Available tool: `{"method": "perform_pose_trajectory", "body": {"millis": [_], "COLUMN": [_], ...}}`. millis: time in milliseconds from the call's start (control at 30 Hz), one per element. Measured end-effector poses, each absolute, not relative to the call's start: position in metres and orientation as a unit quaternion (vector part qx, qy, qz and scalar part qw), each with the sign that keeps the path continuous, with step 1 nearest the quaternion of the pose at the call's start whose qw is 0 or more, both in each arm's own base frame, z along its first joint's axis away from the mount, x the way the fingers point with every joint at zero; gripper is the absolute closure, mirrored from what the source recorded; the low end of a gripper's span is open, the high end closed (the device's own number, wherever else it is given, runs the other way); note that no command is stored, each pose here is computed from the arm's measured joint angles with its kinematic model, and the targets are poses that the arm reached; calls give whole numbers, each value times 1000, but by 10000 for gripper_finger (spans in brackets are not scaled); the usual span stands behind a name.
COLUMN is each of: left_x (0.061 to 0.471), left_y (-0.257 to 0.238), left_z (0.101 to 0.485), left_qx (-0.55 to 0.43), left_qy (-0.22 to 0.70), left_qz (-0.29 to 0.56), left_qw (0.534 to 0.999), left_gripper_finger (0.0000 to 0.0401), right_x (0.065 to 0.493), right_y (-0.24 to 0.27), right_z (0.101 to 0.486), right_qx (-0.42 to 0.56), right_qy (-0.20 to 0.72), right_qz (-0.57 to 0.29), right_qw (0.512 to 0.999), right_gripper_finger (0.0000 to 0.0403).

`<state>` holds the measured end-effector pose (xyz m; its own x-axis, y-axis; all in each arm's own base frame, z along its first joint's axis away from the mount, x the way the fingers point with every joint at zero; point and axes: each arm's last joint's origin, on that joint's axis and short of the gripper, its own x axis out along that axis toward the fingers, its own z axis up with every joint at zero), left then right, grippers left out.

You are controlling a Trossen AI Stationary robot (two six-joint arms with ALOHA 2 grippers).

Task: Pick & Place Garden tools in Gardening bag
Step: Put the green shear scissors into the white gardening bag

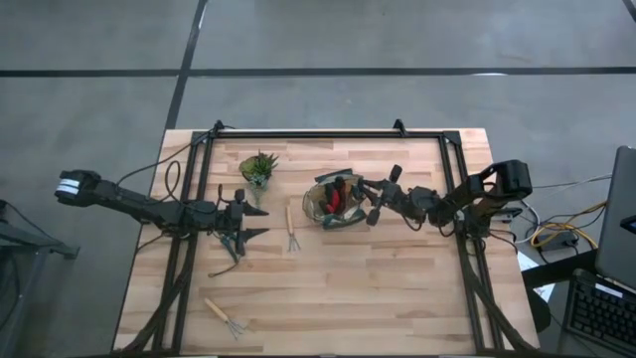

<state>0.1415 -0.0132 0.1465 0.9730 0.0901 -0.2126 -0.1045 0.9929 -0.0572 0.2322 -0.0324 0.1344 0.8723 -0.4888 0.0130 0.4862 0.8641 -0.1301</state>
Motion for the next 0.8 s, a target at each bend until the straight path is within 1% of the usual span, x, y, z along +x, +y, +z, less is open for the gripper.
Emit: {"method": "perform_pose_trajectory", "body": {"millis": [133, 200, 300, 567, 700, 800], "left_x": [141, 141, 141, 141, 141, 141], "left_y": [-13, -13, -13, -13, -13, -13], "left_z": [146, 146, 146, 146, 146, 146], "left_qx": [-34, -34, -34, -34, -34, -34], "left_qy": [106, 106, 105, 106, 105, 106], "left_qz": [49, 49, 49, 49, 49, 49], "left_qw": [993, 993, 993, 993, 993, 993], "left_gripper_finger": [167, 167, 167, 167, 167, 167], "right_x": [232, 232, 232, 230, 225, 219], "right_y": [-32, -32, -31, -30, -30, -29], "right_z": [134, 134, 133, 143, 151, 157], "right_qx": [-62, -63, -61, -64, -71, -74], "right_qy": [10, 10, 13, -9, -24, -37], "right_qz": [-252, -247, -234, -236, -237, -238], "right_qw": [966, 967, 970, 970, 969, 968], "right_gripper_finger": [348, 342, 318, 244, 222, 215]}}
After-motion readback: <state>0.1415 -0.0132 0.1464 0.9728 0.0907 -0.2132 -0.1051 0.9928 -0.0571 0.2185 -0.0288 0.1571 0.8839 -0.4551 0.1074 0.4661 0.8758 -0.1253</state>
